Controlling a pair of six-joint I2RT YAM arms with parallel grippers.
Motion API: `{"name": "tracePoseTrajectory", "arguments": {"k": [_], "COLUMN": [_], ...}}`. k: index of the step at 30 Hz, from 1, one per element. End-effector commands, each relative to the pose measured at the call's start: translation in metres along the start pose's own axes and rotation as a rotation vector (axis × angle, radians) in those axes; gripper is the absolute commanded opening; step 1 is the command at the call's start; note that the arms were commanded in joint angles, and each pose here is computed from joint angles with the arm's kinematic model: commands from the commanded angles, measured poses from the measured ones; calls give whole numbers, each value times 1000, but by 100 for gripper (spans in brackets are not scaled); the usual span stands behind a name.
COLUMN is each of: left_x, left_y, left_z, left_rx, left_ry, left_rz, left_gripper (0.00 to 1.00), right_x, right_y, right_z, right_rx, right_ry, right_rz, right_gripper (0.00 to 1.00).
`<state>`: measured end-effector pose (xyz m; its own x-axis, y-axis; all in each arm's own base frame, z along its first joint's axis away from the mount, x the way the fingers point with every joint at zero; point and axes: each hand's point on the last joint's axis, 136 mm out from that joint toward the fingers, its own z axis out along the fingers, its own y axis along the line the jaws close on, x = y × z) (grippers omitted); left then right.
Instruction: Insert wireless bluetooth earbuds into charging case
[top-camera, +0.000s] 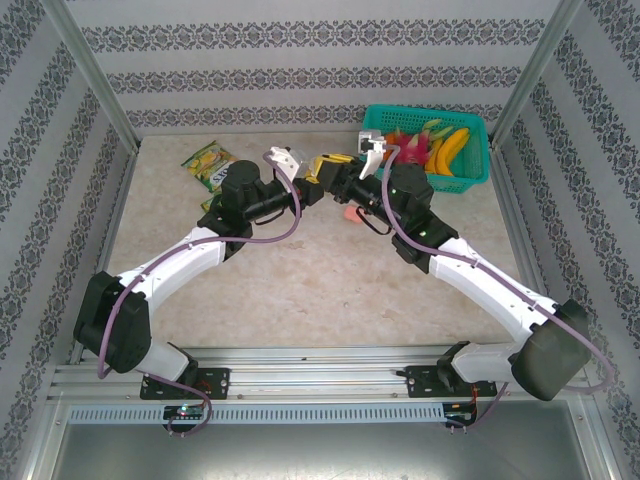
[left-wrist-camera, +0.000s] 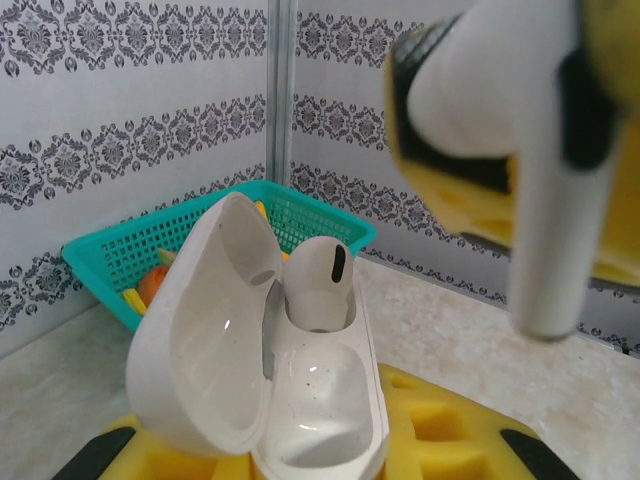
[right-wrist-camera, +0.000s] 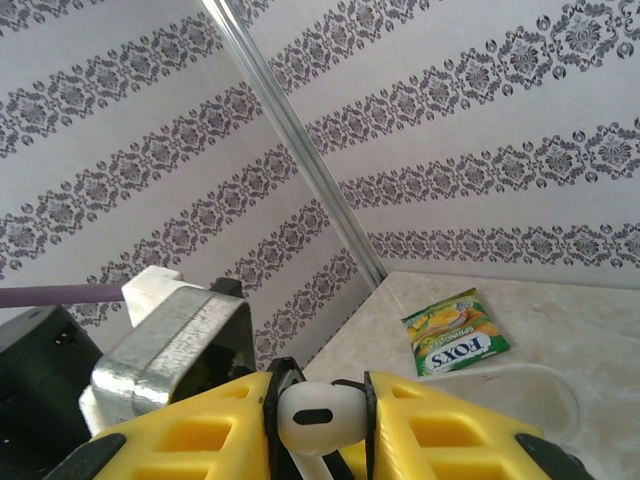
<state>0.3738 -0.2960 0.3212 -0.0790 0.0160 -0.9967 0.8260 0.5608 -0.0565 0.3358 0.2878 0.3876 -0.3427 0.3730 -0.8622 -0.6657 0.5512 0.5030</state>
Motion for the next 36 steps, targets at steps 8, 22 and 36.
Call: {"name": "tracePoseTrajectory", "arguments": {"k": [8, 22, 36], "left_x": [-24, -27, -33], "left_y": [-15, -17, -16], "left_z": [2, 1, -1], "left_rx": [28, 26, 14], "left_ry": [-36, -42, -62], "left_rz": [21, 31, 41], "left_gripper": [0, 0, 0], "right_x": [3, 17, 35], "right_y": [-19, -31, -42], "right_z": [4, 7, 7], "right_rx": [45, 62, 82], "right_ry": [-18, 22, 60], "right_rz": [-37, -24, -28], "right_gripper": [29, 29, 29]}}
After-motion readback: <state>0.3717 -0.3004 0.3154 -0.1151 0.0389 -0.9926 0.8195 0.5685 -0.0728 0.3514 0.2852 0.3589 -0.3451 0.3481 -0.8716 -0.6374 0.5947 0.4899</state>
